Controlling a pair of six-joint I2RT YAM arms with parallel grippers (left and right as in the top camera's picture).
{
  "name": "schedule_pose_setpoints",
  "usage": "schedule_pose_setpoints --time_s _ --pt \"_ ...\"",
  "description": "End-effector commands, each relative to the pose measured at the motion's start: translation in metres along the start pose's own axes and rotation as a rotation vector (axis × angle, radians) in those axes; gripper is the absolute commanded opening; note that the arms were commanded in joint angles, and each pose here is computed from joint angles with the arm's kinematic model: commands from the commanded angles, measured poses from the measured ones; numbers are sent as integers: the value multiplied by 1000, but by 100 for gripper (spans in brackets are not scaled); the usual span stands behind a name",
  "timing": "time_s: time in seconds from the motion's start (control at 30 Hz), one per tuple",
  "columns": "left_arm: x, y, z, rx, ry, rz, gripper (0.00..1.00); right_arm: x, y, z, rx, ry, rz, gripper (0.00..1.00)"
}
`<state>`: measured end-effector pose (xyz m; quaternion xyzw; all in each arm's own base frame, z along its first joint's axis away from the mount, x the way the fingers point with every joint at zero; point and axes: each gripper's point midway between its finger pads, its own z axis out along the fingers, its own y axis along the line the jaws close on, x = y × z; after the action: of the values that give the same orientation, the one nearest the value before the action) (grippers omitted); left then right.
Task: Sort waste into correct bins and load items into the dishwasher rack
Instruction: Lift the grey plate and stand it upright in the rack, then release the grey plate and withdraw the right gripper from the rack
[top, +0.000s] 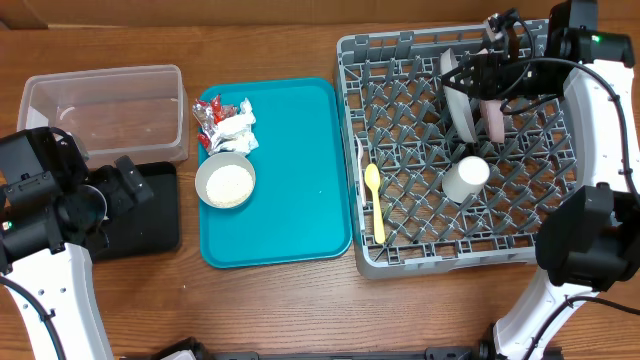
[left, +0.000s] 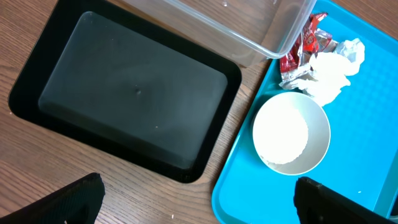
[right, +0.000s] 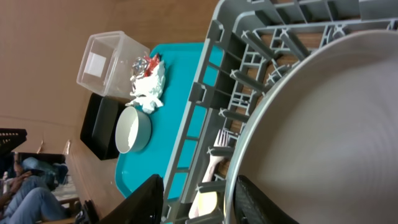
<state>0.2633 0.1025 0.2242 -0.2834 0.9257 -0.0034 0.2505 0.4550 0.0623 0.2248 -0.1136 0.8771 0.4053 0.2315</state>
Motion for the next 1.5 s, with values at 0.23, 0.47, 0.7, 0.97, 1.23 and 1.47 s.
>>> schedule_pose_setpoints --time_s 0.23,0.47,0.7,0.97,1.23,1.47 --pt "-5 -1 -3 8 -13 19 100 -26 109 -66 113 -155 -245 20" --pt "-5 -1 -3 8 -13 19 100 -23 85 -56 218 -120 -138 13" --pt "-5 -1 -3 8 -13 19 100 -4 41 -1 505 30 -21 4" --pt "-5 -1 -3 8 -13 19 100 13 -13 36 881 117 55 4" --pt "-5 -1 -3 8 -13 19 100 8 -32 16 1027 65 113 4" --pt "-5 -1 -3 8 -13 19 100 -3 14 20 884 33 55 18"
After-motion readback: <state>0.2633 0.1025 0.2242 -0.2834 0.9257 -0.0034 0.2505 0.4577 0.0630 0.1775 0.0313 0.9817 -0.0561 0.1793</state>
